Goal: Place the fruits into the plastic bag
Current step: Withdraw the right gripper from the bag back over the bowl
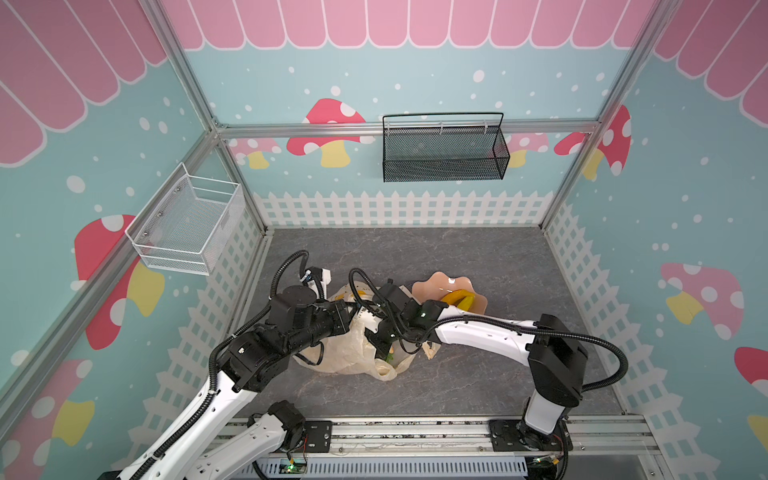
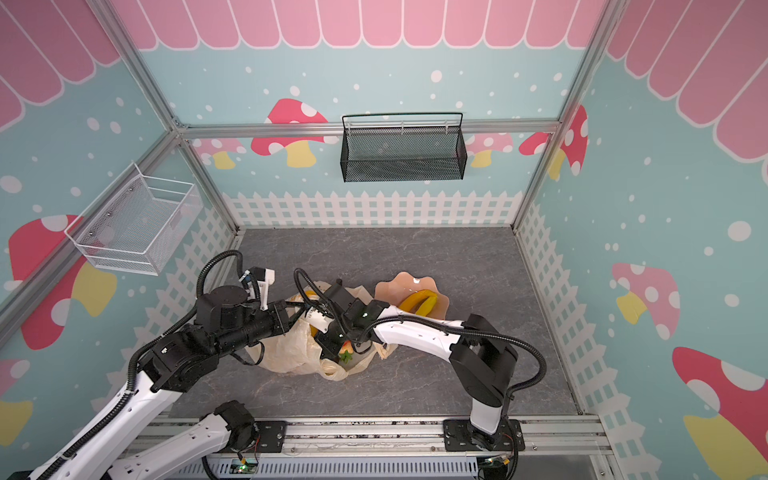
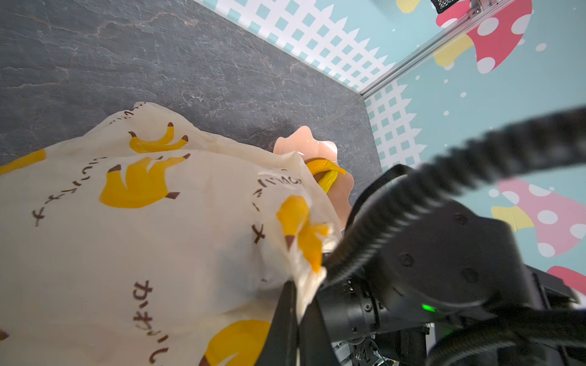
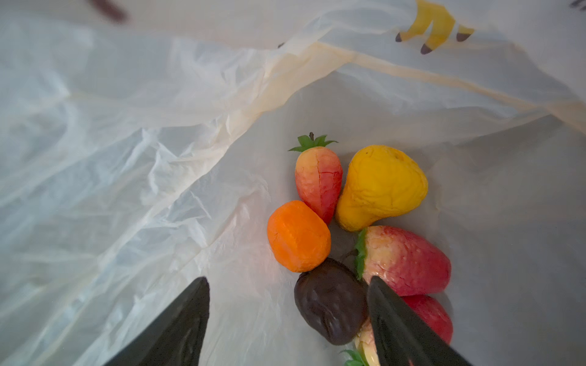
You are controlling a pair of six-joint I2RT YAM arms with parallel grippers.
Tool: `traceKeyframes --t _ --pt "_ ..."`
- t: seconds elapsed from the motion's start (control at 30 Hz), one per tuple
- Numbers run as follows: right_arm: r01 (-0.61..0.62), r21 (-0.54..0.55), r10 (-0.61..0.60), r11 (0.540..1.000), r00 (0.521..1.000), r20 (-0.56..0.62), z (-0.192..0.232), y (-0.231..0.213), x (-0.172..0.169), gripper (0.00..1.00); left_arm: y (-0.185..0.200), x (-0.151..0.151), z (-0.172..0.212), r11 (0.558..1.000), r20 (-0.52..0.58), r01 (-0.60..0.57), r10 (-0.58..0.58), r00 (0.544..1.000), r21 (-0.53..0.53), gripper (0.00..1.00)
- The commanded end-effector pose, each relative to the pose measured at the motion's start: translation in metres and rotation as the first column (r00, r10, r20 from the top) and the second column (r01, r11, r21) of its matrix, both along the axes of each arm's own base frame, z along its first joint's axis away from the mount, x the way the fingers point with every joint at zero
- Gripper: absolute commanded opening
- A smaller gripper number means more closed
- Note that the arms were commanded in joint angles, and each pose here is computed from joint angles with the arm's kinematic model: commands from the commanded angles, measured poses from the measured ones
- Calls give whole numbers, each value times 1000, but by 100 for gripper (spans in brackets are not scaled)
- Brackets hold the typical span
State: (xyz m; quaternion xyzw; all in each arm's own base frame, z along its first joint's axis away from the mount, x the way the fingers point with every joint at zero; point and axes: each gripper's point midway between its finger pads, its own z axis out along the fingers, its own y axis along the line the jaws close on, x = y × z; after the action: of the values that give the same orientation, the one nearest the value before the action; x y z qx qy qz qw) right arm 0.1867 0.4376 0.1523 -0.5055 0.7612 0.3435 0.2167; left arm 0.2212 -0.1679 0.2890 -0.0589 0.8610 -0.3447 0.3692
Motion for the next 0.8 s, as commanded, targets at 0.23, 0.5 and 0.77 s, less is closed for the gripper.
traceKeyframes --t 0.23,0.5,0.77 --pt "41 2 -41 999 999 31 17 -41 -14 80 5 7 -3 998 -18 -44 44 999 35 0" --pt "119 29 -121 993 989 82 34 -66 -7 81 2 11 -4 998 -24 -37 38 999 41 0" --pt "165 117 -179 979 976 123 74 -83 1 81 1 12 -3 999 -21 -34 34 999 41 0"
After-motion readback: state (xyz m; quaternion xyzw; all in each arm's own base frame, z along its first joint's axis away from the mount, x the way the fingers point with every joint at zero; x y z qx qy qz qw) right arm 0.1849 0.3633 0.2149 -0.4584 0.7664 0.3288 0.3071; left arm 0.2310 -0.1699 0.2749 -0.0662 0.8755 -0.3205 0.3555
